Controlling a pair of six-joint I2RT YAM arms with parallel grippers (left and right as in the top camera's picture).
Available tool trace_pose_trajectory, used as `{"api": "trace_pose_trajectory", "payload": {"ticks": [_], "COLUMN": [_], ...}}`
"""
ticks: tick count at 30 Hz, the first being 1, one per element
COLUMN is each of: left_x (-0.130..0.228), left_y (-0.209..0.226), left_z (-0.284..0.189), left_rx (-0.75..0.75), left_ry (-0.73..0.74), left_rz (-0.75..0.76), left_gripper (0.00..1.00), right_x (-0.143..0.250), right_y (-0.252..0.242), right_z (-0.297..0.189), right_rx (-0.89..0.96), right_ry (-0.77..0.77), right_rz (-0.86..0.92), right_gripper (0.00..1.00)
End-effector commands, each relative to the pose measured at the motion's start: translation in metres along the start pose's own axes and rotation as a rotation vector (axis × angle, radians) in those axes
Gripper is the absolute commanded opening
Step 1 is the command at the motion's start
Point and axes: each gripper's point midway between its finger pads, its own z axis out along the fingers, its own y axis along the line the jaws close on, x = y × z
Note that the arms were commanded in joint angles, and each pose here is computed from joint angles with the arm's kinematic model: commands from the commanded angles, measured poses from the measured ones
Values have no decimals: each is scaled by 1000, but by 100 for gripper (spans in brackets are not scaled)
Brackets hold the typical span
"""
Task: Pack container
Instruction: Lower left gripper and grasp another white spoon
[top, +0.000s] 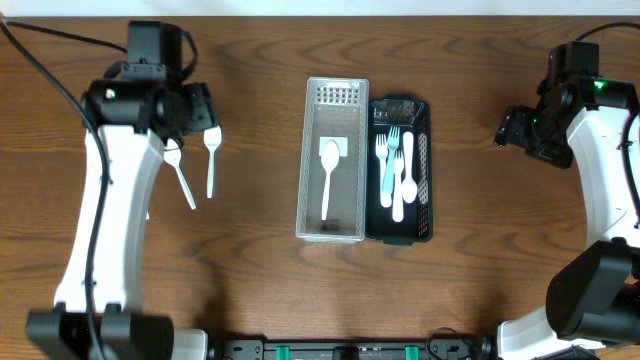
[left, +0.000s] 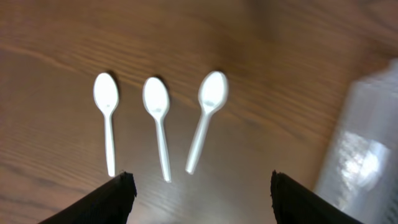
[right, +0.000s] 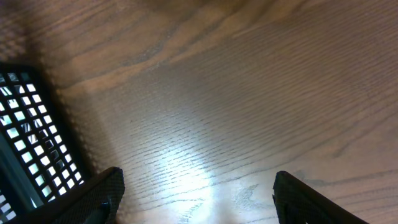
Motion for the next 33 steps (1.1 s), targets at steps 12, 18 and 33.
{"api": "trace_pose_trajectory", "payload": {"ticks": [12,18,33], "left_x": [54,79,94], "left_y": [-7,-7,-14], "left_z": [156,187,206], "left_rx": [15,17,70], "left_ry": [371,474,529], "left_rz": [146,175,228], "left_gripper": [79,81,71], "right_x": [0,0,0], "right_y": [-1,-1,-1], "right_z": [0,0,0], "right_rx": [-3,-2,-2], "right_ry": [1,2,3], "right_rz": [-10,-16,-21], "right_gripper": [80,80,80]}}
